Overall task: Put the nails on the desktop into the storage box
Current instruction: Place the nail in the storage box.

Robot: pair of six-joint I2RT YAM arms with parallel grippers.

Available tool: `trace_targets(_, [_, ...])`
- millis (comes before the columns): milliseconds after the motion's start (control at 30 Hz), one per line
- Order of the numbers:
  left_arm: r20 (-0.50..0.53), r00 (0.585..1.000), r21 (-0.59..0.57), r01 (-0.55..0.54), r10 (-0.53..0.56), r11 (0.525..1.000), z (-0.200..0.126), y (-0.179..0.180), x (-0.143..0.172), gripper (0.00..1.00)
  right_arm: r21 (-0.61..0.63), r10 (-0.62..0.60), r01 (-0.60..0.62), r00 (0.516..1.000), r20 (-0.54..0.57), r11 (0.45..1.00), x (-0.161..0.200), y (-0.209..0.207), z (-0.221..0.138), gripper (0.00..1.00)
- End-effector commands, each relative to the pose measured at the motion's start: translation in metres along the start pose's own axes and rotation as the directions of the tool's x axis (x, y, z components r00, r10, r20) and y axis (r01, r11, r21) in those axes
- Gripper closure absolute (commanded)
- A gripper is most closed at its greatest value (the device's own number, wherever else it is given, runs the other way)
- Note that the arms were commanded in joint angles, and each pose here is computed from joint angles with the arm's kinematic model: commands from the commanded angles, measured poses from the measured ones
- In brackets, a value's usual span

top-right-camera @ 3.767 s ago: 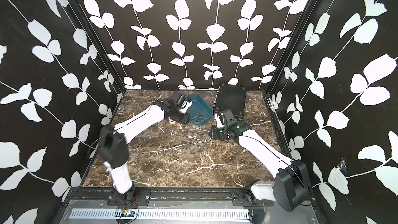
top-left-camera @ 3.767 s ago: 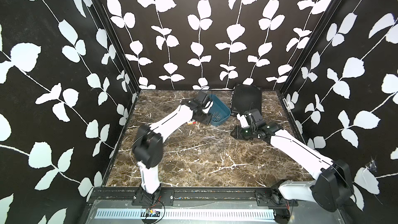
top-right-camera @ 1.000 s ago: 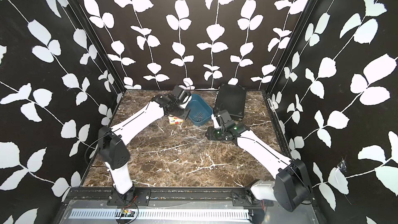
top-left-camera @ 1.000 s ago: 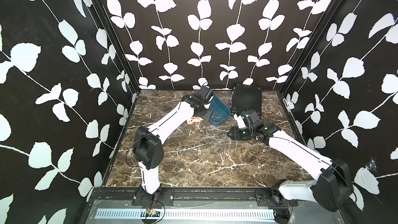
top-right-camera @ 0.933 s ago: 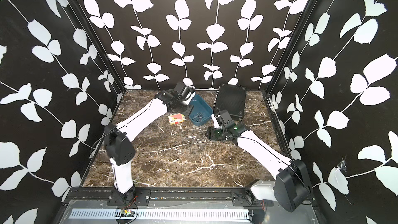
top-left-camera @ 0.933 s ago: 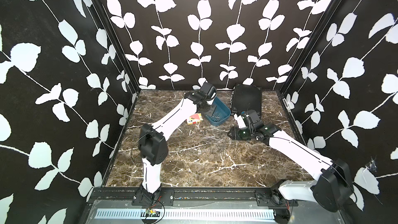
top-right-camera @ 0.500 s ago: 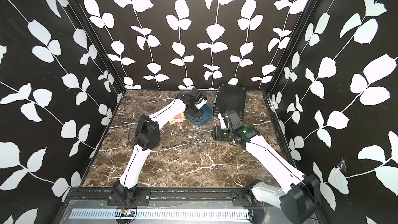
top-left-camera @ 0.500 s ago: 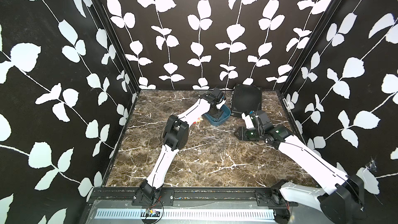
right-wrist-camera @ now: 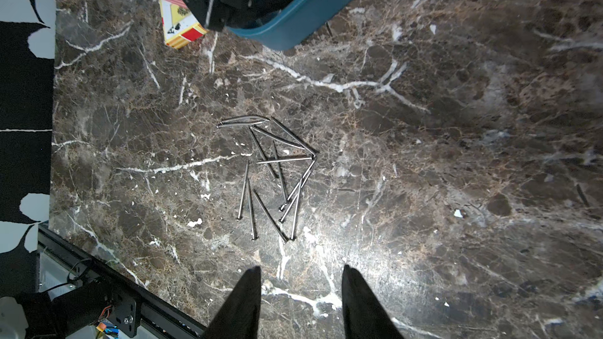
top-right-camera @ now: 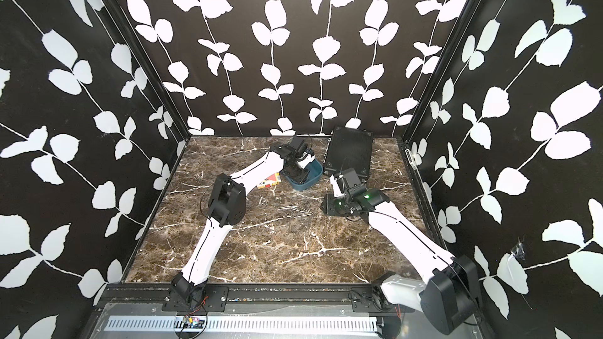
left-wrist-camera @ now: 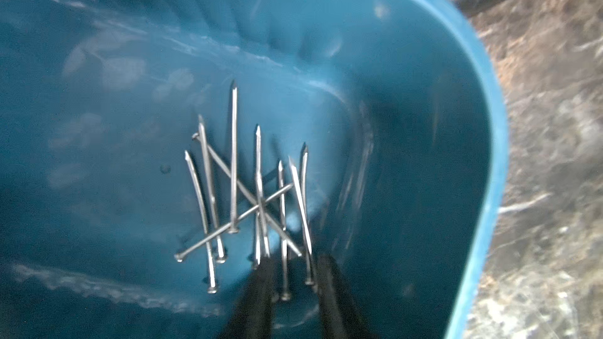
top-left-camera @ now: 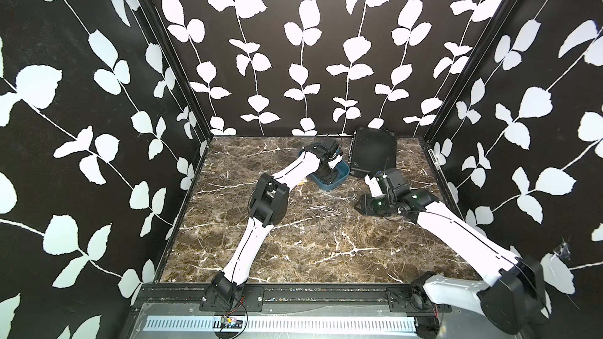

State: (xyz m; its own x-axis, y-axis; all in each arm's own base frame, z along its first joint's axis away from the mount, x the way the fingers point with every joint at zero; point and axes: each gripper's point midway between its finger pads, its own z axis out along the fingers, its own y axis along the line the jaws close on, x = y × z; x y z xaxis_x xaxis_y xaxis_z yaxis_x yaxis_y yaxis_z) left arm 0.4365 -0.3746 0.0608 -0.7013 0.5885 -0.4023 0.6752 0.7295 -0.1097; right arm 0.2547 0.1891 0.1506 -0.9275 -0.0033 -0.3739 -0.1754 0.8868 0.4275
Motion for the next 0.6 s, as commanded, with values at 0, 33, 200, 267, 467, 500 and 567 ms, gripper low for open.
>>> trace_targets(0, [0.108,0.994,0.027,0.029,-0.032,0.999,-0.047,-0.007,-0.028,0.67,-0.001,0.013,-0.013,0.999,-0.042,1.0,0.008,-0.004,0.013,0.57])
trace_targets(33, [0.126,0.991,0.028,0.033,-0.036,0.999,-0.058,-0.008,-0.032,0.67,-0.001,0.016,-0.016,0.998,-0.056,1.0,0.009,-0.004,0.016,0.57])
trace_targets(200, [0.195,0.98,-0.006,0.031,-0.029,1.0,-0.116,-0.009,-0.03,0.63,0.018,-0.013,0.016,0.992,-0.125,1.0,0.021,0.002,0.032,0.57])
trace_targets(267, [0.193,0.981,-0.025,0.028,-0.023,0.999,-0.132,-0.009,-0.015,0.61,0.008,-0.071,0.073,0.987,-0.147,0.997,0.029,0.012,0.038,0.57])
trace_targets(467, [0.106,0.993,-0.075,0.053,-0.045,0.996,-0.149,-0.005,0.071,0.6,-0.014,-0.307,0.312,0.923,-0.233,0.95,0.058,0.039,0.061,0.57])
trace_targets(500, [0.091,0.994,-0.084,0.067,-0.06,0.994,-0.15,-0.004,0.087,0.6,-0.014,-0.345,0.352,0.907,-0.243,0.936,0.061,0.042,0.064,0.57])
trace_targets(567, [0.069,0.993,-0.096,0.099,-0.093,0.99,-0.149,-0.002,0.113,0.6,-0.016,-0.381,0.391,0.886,-0.263,0.92,0.065,0.045,0.071,0.58])
